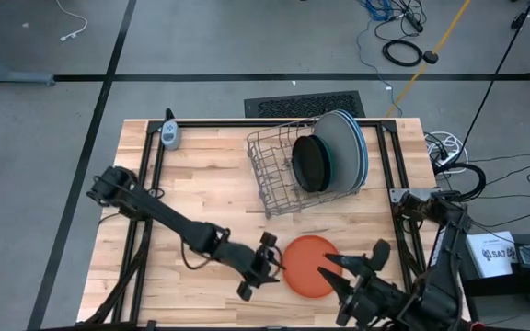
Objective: Sort dishes
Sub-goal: Put the orange plate in the dish rack
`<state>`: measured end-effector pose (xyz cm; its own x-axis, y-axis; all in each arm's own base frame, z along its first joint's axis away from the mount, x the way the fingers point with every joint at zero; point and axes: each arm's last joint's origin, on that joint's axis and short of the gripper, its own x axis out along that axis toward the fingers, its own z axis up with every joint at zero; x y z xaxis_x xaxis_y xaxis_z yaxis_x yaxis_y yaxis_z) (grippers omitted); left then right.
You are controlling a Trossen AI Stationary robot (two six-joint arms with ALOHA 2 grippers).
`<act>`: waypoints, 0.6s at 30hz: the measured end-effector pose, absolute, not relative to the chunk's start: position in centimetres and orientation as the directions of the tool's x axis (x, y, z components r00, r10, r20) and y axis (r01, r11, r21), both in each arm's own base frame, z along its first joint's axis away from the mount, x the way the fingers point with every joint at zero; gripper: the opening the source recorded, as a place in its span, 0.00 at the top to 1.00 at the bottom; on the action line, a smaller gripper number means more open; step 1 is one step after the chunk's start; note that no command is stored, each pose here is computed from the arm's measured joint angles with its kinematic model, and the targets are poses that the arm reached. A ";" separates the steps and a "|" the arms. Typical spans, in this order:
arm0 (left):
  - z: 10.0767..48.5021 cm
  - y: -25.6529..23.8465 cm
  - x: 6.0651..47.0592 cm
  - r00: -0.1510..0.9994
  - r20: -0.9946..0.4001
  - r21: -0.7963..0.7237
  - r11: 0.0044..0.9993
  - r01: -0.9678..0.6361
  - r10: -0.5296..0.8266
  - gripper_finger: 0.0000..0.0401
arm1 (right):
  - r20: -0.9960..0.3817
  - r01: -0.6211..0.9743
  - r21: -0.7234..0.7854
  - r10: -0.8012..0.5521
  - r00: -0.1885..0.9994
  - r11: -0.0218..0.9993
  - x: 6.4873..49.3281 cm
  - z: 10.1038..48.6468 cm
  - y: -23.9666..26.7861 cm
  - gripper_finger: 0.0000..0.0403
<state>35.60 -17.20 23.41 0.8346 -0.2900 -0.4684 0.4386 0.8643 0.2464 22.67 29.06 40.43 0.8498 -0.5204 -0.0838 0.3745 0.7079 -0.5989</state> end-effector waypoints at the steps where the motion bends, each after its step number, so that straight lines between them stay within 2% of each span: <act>1: 22.6 -17.5 35.7 0.825 -0.491 0.252 0.862 0.441 -0.279 0.57 | -0.096 0.371 -0.596 -0.522 0.848 0.712 23.0 40.4 28.9 0.62; 4: 20.0 -17.8 36.0 0.787 -0.572 0.275 0.851 0.447 -0.229 0.58 | -0.126 0.359 -0.590 -0.522 0.844 0.723 24.0 40.5 28.7 0.62; 8: 17.8 -18.5 36.4 0.760 -0.615 0.344 0.796 0.498 -0.210 0.58 | -0.160 0.336 -0.586 -0.511 0.844 0.738 25.2 40.7 28.6 0.62; 16: 15.2 -20.4 37.8 0.710 -0.675 0.508 0.571 0.645 -0.202 0.58 | -0.194 0.300 -0.591 -0.493 0.848 0.749 25.7 40.8 28.5 0.62; 18: 14.4 -20.7 38.4 0.719 -0.677 0.564 0.515 0.645 -0.158 0.58 | -0.196 0.297 -0.594 -0.492 0.848 0.748 25.7 40.7 28.4 0.62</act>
<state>38.40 -20.70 14.39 0.7187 -0.1584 -0.6770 0.6450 0.5155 0.5642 25.67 28.44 40.73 0.8479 -0.4923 -0.1964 0.2968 0.7480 -0.5937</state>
